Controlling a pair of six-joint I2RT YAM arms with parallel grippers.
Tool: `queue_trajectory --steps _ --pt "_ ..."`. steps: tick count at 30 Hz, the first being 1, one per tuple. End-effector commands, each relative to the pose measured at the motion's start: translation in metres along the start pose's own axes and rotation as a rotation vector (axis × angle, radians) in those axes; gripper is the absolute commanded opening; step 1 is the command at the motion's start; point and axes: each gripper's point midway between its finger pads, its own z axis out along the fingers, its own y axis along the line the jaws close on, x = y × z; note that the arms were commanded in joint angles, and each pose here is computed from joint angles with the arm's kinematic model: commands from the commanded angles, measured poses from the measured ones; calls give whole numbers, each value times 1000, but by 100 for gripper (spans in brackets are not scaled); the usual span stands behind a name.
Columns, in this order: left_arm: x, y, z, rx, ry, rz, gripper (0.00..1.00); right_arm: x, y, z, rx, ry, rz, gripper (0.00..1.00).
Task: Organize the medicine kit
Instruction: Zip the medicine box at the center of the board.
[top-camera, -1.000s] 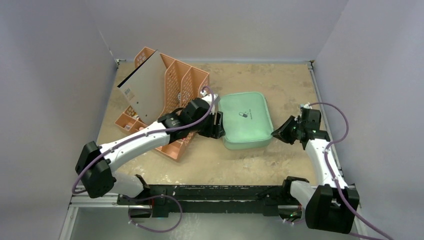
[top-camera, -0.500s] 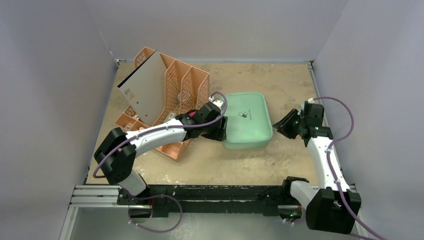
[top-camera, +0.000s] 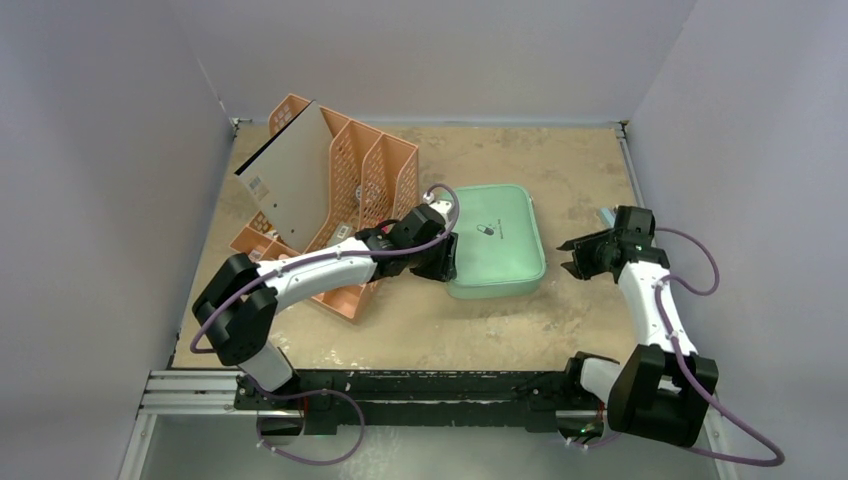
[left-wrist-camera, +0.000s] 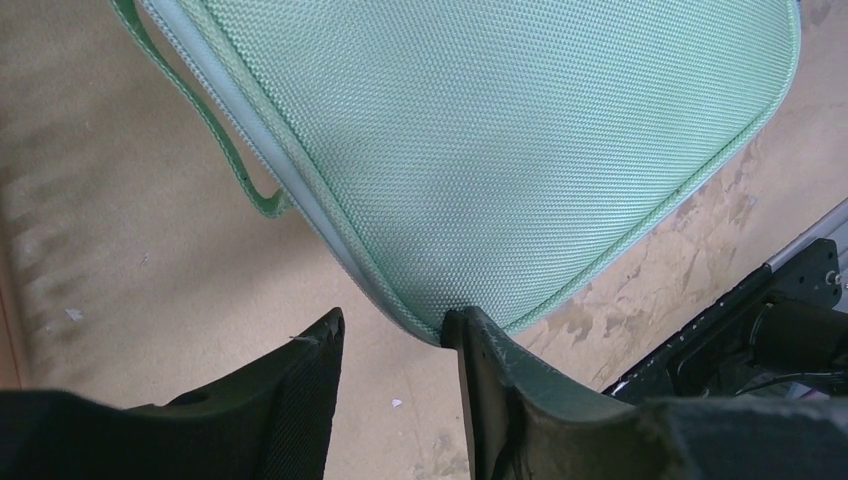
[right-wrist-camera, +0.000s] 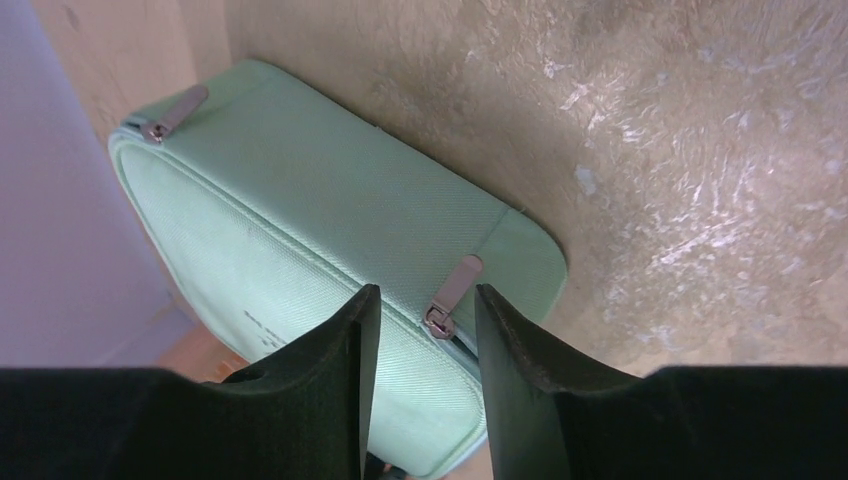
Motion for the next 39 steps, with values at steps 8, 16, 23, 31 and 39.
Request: queue_trajectory --steps 8,16,23,31,39 --pt "-5 -2 9 9 -17 23 41 5 -16 13 96 16 313 48" --pt "-1 -8 9 40 9 21 41 3 -6 29 38 34 363 49" --pt "-1 -9 10 47 8 7 41 6 -3 33 11 48 387 48" --pt "1 -11 9 53 16 9 40 8 -7 32 23 41 408 48" --pt "-1 -13 9 61 12 6 39 16 -11 31 23 29 430 47"
